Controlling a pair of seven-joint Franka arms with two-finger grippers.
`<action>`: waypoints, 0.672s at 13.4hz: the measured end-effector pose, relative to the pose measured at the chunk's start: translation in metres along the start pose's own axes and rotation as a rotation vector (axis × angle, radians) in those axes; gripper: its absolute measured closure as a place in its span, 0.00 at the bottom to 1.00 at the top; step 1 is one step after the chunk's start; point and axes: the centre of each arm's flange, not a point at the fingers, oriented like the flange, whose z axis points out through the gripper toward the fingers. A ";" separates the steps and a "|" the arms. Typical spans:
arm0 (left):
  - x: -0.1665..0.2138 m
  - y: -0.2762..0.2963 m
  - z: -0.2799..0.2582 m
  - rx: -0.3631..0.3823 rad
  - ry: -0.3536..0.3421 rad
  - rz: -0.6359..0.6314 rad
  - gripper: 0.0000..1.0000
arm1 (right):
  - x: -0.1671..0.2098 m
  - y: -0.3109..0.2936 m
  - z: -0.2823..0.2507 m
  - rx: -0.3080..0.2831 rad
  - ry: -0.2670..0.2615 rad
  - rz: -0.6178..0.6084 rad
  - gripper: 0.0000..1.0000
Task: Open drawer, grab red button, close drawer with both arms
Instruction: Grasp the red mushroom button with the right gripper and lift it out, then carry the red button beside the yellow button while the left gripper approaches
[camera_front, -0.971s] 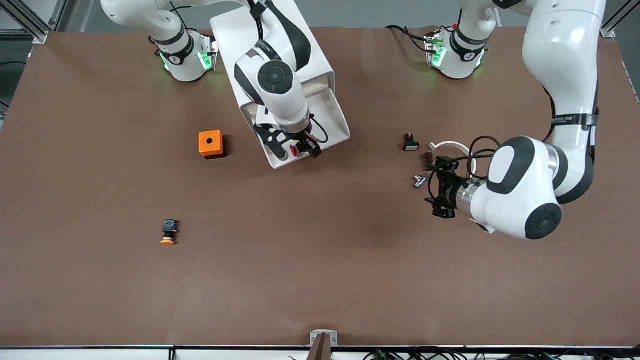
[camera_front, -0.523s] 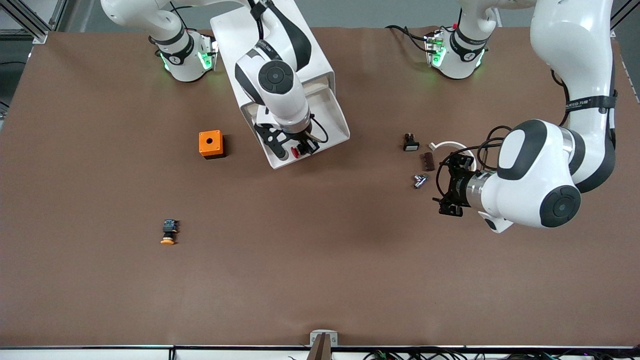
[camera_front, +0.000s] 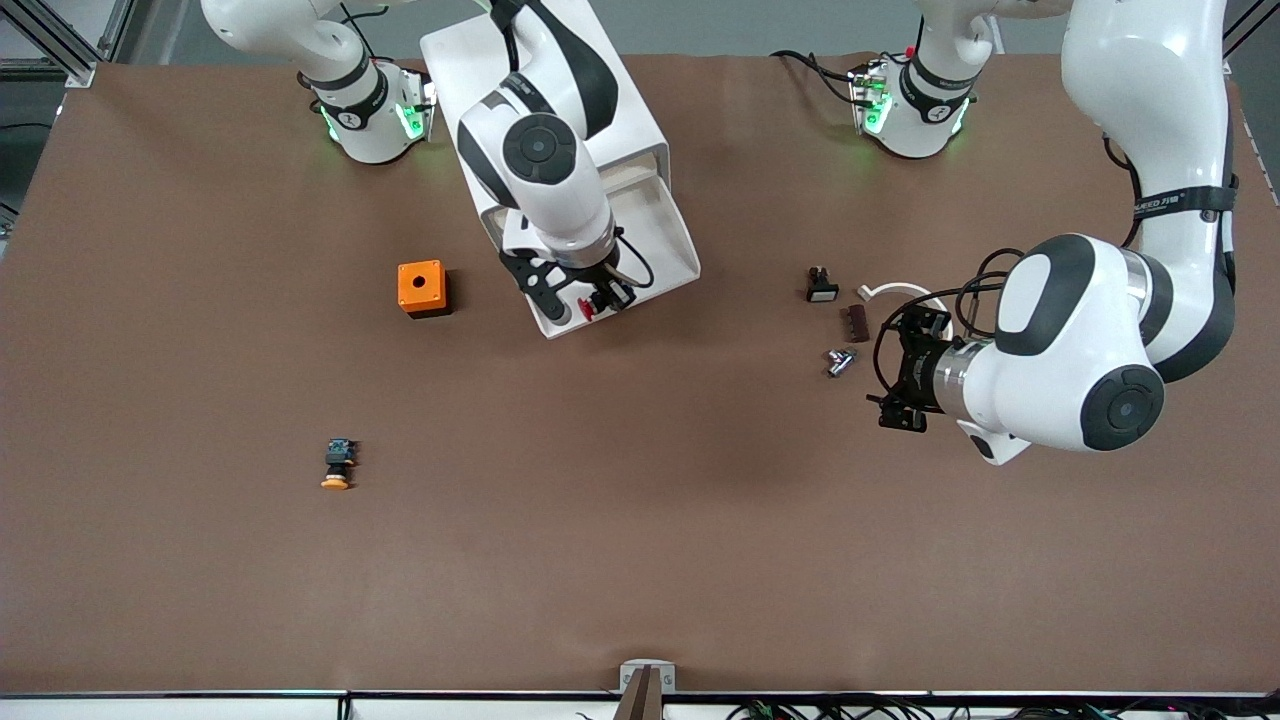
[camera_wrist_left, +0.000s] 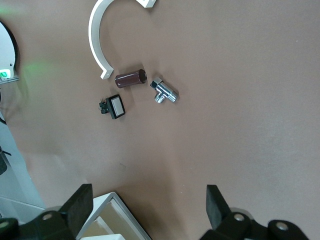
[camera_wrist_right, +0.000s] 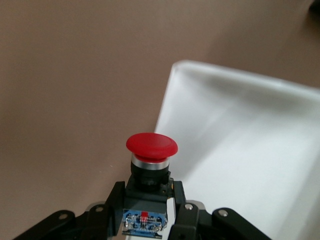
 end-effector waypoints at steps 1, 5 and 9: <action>0.001 0.000 0.000 -0.001 0.000 -0.001 0.00 | 0.019 -0.002 -0.010 -0.003 0.000 -0.025 0.57; 0.000 0.000 0.002 0.003 0.001 0.002 0.00 | 0.114 0.000 -0.047 -0.010 -0.004 -0.147 0.57; -0.015 0.007 0.005 -0.044 0.005 0.116 0.00 | 0.208 0.018 -0.063 0.005 0.002 -0.282 0.57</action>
